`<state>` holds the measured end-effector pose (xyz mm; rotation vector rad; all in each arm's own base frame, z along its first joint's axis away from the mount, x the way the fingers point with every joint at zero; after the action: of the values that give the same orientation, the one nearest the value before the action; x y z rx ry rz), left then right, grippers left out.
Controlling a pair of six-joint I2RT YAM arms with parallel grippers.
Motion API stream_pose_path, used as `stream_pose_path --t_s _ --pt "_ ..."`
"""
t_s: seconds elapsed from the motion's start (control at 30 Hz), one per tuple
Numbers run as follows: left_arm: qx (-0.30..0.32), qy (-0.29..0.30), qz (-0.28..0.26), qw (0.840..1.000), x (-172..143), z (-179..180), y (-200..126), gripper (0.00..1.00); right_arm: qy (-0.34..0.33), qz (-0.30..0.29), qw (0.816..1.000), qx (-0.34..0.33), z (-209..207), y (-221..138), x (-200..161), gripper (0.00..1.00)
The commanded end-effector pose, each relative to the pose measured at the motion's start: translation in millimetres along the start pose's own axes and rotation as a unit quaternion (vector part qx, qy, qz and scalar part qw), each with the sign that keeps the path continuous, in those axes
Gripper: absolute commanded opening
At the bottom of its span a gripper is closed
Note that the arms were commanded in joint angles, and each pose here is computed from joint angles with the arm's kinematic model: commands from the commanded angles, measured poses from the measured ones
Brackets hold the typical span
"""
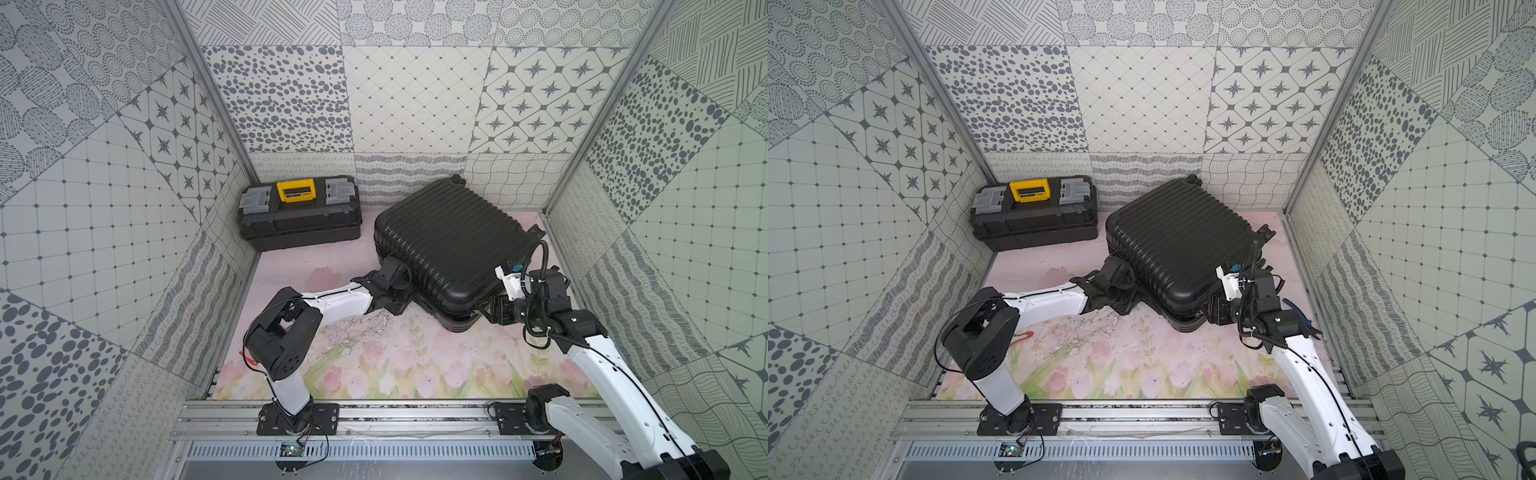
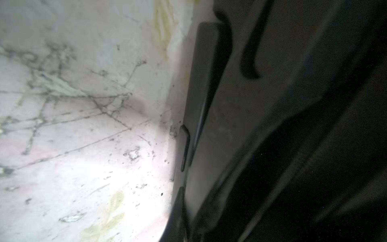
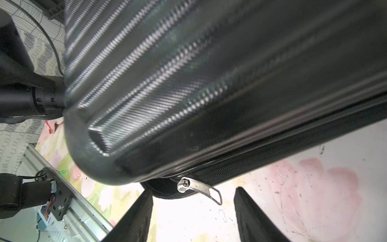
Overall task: Close the suitcase zippers
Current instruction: Zip the zipper on the suitcase.
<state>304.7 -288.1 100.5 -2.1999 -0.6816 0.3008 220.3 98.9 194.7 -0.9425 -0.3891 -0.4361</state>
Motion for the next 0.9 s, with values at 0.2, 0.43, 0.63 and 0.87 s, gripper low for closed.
stream_pose_path --t_s 0.2,0.43,0.63,0.87 --pt "-0.052 0.033 0.006 0.998 22.2 -25.0 -0.5 0.0 0.016 0.043 0.997 0.061 3.9 20.7 -4.9 0.63" --pt "-0.053 0.048 0.02 0.997 27.8 -26.9 5.1 0.0 0.019 0.069 0.993 0.093 8.6 26.9 -10.9 0.61" --pt "-0.048 0.062 0.026 0.997 36.8 -25.7 8.2 0.0 0.019 0.066 0.993 0.095 3.2 35.5 -13.3 0.62" --pt "-0.052 0.066 0.037 0.996 38.6 -27.4 10.7 0.0 0.017 0.063 0.993 0.102 0.4 41.6 -13.9 0.54"
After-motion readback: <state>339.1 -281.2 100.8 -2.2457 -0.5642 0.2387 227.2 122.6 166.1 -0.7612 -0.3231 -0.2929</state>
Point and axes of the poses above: each gripper's point midway between its finger pads, its own y axis out along the fingers, its own z axis along the line the jaws close on, x = y × z, the point moved 4 cm from there along -y, back along the fingers, and after that the axes turned 14 degrees about y, right-handed, at the moved point
